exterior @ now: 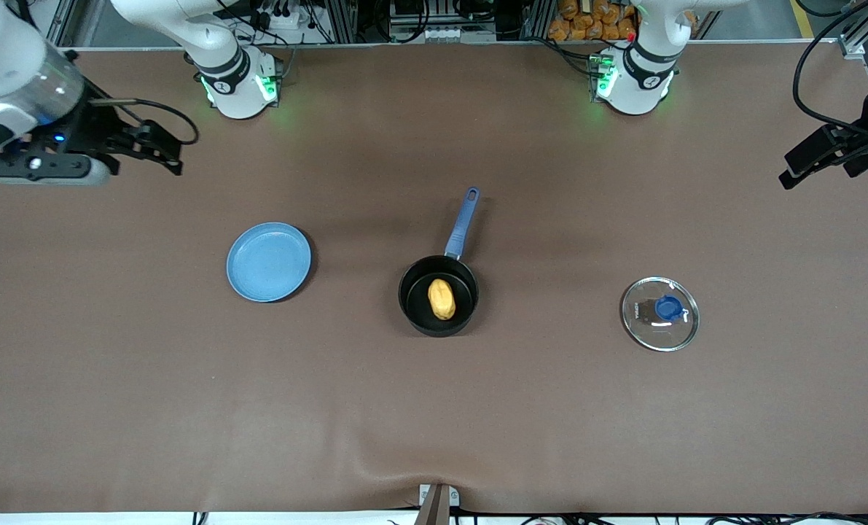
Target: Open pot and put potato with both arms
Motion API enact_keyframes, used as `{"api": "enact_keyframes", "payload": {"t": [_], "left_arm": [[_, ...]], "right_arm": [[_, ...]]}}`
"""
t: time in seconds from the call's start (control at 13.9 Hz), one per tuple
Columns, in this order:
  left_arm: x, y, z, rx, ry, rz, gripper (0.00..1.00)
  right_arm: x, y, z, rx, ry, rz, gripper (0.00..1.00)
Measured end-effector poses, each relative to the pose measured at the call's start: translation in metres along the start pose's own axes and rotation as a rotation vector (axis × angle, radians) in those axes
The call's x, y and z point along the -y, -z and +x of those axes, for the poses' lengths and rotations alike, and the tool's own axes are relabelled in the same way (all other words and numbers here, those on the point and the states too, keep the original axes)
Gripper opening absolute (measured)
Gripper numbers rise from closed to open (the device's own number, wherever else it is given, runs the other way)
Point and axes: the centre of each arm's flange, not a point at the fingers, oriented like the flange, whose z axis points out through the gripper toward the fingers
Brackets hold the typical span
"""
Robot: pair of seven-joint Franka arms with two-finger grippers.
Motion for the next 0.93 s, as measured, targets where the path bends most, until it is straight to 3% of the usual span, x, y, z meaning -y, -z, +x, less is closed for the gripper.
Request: {"api": "enact_keyframes", "payload": {"t": [0.43, 0.93], "left_arm": [[0.000, 0.000, 0.000, 0.000, 0.000, 0.000, 1.00], [-0.003, -0.002, -0.004, 0.029, -0.029, 0.007, 1.00]], "right_arm": [[-0.088, -0.009, 0.006, 0.020, 0.015, 0.000, 1.00], [-0.092, -0.018, 0.006, 0.035, 0.019, 0.000, 1.00]]}}
